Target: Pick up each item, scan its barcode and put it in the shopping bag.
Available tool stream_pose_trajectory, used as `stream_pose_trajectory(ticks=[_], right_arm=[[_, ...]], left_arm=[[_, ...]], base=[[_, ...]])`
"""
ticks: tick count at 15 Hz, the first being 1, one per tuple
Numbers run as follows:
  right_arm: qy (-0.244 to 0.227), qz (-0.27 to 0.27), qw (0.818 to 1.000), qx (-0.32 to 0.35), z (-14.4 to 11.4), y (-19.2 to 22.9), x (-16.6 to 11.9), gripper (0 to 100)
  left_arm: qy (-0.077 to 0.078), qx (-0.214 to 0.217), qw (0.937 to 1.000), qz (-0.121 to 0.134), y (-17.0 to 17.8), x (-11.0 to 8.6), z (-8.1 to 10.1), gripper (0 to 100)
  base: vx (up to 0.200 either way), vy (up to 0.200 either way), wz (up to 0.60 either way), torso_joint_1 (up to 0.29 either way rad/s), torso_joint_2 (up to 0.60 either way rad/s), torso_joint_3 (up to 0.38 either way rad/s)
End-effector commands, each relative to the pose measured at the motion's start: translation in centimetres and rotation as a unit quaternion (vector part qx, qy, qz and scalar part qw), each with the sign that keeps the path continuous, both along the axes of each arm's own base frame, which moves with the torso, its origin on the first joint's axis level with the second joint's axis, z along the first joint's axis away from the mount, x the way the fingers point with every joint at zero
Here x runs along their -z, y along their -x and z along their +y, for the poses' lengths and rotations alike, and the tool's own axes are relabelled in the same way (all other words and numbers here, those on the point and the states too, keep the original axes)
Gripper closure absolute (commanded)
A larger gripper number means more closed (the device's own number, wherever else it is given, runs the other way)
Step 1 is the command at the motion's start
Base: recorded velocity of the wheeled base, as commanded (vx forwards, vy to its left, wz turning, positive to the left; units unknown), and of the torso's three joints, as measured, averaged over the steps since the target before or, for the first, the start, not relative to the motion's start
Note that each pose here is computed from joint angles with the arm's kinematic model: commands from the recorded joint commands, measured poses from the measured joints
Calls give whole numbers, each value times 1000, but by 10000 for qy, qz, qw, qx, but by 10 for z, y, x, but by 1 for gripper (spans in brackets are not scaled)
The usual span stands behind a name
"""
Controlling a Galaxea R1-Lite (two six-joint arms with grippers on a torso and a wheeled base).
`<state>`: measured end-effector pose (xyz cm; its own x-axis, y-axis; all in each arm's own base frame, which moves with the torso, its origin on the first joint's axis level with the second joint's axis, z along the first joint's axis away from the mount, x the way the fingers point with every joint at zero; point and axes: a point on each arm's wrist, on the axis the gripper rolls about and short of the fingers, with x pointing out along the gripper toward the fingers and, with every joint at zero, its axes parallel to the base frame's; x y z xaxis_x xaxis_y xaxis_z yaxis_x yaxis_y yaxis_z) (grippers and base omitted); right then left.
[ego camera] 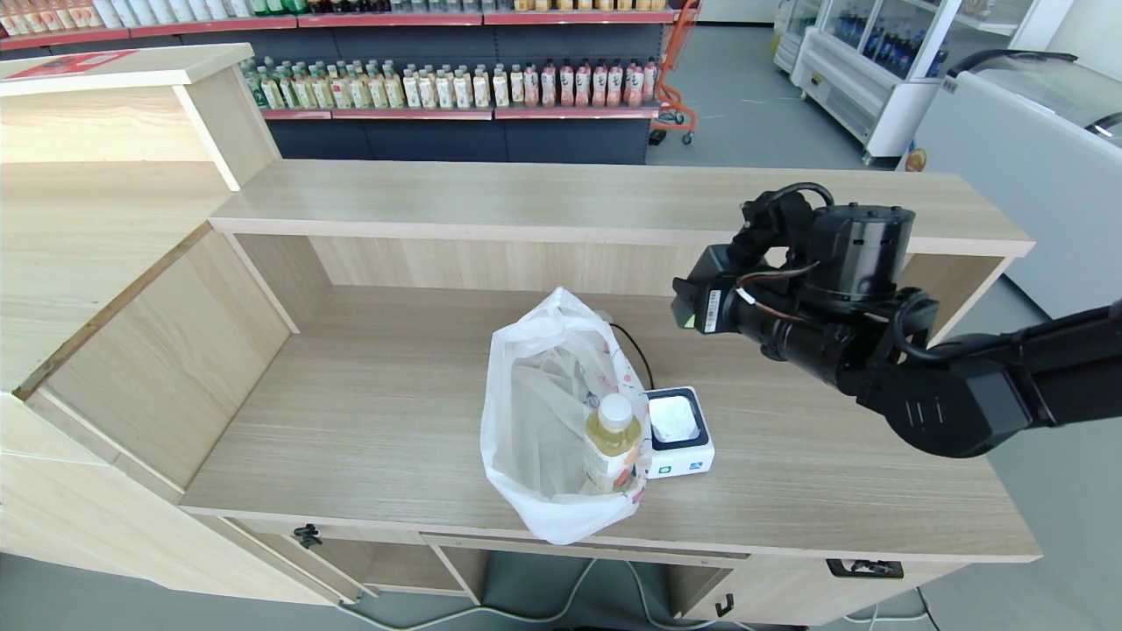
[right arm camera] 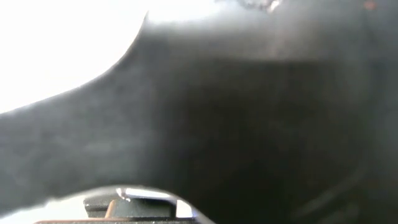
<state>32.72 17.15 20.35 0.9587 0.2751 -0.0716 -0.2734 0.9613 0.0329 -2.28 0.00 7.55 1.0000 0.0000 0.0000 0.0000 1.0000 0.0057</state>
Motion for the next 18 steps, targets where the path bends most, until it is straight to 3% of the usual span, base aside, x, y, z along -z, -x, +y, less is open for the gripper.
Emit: stream_pose_trajectory(ticks=[1, 4, 8, 11, 15, 18], right_arm=[[-26, -53, 10000, -58, 1, 0, 4, 100], [-4, 29, 9998, -218, 1, 1, 15, 100], [47, 207, 9925, -1204, 5, 15, 37, 100], [180, 159, 9918, -1255, 12, 4, 53, 100], [133, 15, 9862, -1650, 31, 8, 53, 100], [279, -219, 9877, -1525, 37, -18, 56, 100]], left_arm=[[-2, 0, 10000, 0, 0, 0, 0, 0], [-2, 0, 10000, 0, 0, 0, 0, 0], [-10, 0, 10000, -8, 0, 0, 0, 0], [-10, 0, 10000, -8, 0, 0, 0, 0], [-10, 0, 10000, -8, 0, 0, 0, 0], [-10, 0, 10000, -8, 0, 0, 0, 0]], base=[[0, 0, 0, 0, 0, 0], [0, 0, 0, 0, 0, 0], [0, 0, 0, 0, 0, 0], [0, 0, 0, 0, 0, 0], [0, 0, 0, 0, 0, 0], [0, 0, 0, 0, 0, 0]])
